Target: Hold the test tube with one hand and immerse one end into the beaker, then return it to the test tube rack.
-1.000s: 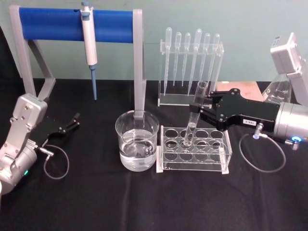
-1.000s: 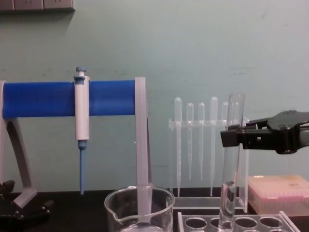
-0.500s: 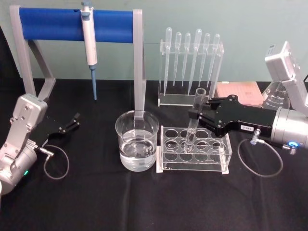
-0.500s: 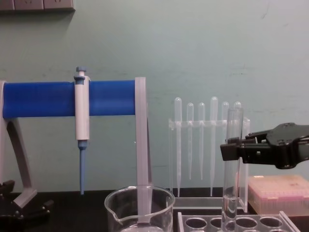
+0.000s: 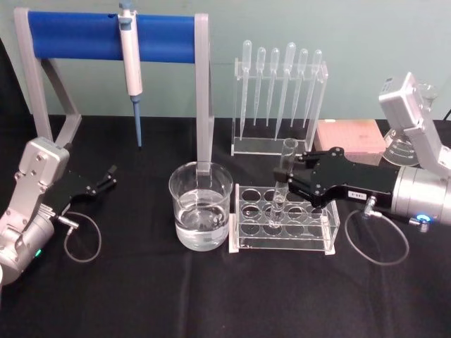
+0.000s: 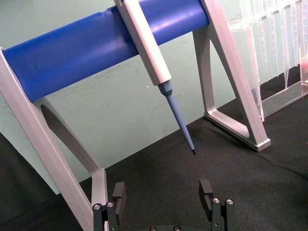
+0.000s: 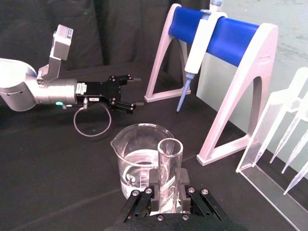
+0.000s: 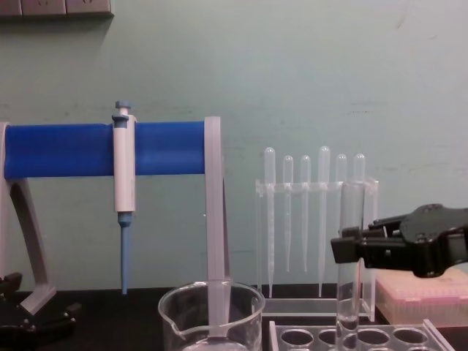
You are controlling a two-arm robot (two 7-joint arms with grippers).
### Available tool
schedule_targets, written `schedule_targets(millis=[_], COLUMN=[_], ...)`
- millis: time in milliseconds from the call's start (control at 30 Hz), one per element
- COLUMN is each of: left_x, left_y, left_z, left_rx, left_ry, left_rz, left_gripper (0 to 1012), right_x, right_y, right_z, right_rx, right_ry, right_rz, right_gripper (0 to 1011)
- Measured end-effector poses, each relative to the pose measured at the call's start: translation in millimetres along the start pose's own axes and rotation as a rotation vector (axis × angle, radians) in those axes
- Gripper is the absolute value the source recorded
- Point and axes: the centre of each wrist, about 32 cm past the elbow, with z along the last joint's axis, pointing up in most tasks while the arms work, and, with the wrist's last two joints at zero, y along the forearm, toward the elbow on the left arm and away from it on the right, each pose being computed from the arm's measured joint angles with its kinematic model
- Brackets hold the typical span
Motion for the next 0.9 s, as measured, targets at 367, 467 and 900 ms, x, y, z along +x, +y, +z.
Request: schedule_targets(millis=[367, 467, 900], left_x=[0.0, 0.0, 0.0], left_y=[0.0, 0.0, 0.0], left_z=[0.0, 0.0, 0.0], left_rx=[0.0, 0.0, 0.0], left_ry=[0.0, 0.0, 0.0], left_rz=[0.0, 0.0, 0.0], left_gripper=[1000, 1000, 1000], right_x=[-2.1, -2.5, -2.4], right_y=[4.6, 5.6, 7.6], right_z=[-7.9, -10.6, -17.7], right_rx=[-0.019, -0.024, -0.031], right_ry=[-0.005, -0.006, -0.002], right_rz=[-0.002, -0.005, -0.016], right_gripper=[242, 242, 242])
